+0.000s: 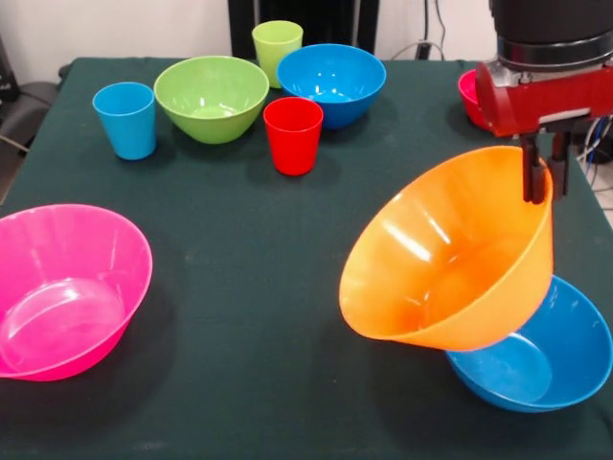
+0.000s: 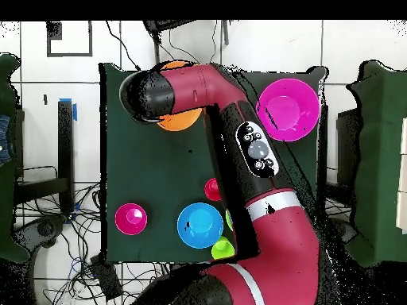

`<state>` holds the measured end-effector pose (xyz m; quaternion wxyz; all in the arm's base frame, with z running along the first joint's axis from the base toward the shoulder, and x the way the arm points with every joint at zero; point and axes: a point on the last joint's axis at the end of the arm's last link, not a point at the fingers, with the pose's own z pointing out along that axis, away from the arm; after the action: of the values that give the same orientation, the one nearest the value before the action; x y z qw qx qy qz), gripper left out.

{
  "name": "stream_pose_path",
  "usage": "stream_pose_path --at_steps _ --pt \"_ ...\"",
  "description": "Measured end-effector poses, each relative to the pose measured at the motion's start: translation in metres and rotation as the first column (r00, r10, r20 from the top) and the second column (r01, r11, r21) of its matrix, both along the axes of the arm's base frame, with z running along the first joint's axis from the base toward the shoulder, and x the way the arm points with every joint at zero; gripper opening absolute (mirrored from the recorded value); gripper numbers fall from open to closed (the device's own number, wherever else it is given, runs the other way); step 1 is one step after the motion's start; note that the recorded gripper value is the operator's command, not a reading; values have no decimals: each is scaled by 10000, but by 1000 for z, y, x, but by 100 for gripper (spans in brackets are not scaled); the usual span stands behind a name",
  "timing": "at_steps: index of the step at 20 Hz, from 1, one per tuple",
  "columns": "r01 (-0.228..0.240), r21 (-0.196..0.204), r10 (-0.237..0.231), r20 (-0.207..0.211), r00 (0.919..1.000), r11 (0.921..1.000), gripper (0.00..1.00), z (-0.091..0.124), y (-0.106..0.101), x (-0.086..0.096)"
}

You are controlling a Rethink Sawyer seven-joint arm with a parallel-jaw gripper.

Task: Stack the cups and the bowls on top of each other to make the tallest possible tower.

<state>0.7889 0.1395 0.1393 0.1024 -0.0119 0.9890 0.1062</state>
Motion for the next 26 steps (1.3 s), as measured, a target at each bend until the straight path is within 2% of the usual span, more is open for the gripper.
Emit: stream_pose_path --at_steps 10,14,18,26 --pt "32 18 -33 565 9984 10000 0 46 5 14" --pt "28 -32 -26 690 9976 10000 0 55 4 15" --pt "30 -36 -27 658 9978 10000 0 53 0 10" --pt "31 82 -35 500 9987 10000 0 28 -9 -9"
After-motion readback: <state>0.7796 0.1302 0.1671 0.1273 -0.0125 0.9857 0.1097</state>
